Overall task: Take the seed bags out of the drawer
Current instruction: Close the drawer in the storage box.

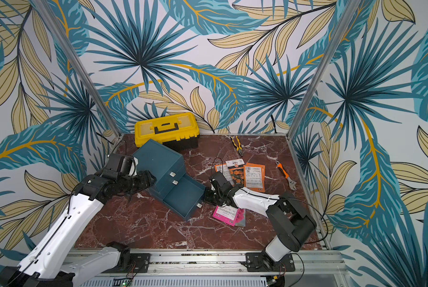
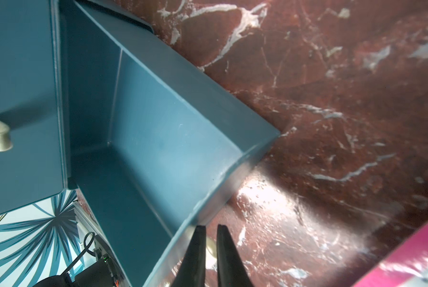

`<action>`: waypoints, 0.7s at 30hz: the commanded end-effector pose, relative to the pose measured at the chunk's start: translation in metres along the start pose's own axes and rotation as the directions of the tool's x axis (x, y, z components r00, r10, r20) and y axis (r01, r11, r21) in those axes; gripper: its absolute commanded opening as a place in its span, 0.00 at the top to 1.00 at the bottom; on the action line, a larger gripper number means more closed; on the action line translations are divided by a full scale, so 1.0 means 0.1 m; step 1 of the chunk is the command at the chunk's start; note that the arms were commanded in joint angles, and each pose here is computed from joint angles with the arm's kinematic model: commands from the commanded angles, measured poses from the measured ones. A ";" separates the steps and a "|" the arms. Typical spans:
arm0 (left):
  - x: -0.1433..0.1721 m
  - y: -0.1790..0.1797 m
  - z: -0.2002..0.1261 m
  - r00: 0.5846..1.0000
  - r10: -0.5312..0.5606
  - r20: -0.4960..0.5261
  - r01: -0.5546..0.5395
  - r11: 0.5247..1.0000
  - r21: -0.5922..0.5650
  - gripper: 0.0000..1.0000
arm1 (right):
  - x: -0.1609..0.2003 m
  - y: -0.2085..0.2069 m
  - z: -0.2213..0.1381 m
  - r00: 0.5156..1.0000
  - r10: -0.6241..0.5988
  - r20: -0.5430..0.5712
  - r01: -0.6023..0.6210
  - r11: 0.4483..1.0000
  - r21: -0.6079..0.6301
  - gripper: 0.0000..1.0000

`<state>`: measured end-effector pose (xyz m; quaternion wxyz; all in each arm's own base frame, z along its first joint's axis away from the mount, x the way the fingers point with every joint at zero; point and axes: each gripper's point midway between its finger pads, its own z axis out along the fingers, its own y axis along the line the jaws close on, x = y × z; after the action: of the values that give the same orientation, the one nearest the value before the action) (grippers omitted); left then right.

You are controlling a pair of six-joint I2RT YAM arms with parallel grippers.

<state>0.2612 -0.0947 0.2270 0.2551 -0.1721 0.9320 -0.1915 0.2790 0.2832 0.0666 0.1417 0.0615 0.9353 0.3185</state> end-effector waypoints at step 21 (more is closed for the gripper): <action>0.19 0.20 0.04 0.999 -0.011 -0.046 0.008 0.998 -0.062 0.32 | -0.19 0.75 0.30 0.999 0.013 -0.030 -0.018 0.984 -0.176 0.87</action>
<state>0.2594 -0.0940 0.2271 0.2589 -0.1750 0.9298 -0.1943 0.3046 0.3418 0.0885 0.1317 0.0547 0.9135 0.3810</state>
